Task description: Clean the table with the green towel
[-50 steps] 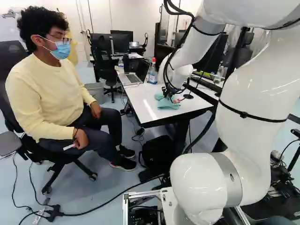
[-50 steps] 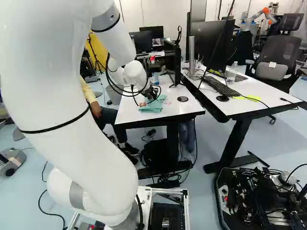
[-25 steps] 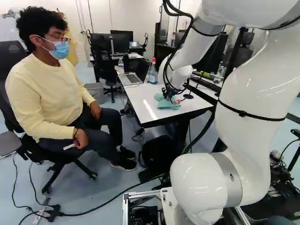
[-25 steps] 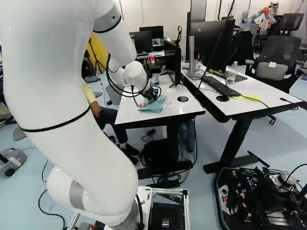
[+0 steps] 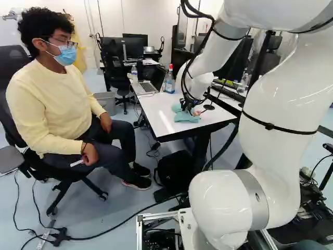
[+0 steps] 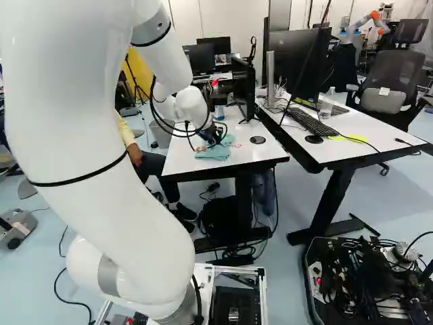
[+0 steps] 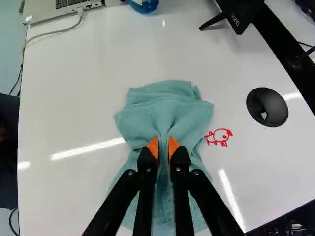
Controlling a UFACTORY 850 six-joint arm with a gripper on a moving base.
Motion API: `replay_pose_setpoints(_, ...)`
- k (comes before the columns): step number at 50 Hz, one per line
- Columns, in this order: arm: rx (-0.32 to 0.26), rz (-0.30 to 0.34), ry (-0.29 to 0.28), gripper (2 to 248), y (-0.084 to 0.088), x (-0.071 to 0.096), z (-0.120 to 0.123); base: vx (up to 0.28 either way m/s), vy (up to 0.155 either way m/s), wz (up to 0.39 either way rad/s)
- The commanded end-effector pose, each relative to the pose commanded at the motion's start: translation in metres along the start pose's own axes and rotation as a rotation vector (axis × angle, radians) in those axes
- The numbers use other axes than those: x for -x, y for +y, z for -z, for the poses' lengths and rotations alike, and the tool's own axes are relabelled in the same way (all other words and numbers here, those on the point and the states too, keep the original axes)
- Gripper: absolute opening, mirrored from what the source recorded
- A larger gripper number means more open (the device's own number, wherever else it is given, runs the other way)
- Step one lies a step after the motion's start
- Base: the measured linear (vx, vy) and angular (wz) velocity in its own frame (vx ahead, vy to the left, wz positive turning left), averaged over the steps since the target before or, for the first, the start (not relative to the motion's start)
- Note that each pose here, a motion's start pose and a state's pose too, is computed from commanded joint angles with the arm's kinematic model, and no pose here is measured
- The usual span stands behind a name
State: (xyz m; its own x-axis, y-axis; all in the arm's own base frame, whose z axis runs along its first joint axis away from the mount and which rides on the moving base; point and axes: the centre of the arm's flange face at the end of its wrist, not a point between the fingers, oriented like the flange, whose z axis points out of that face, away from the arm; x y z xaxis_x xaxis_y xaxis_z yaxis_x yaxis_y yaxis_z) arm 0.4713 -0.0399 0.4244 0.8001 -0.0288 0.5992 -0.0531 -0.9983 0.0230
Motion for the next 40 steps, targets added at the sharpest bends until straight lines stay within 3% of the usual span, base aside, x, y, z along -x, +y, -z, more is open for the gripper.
replay_pose_setpoints(27,0.001,-0.001,-0.022,44,0.001,0.003,0.001,0.0,0.0,0.0)
replay_pose_setpoints(40,0.015,-0.021,-0.025,44,0.012,0.013,0.008,0.0,0.0,0.0)
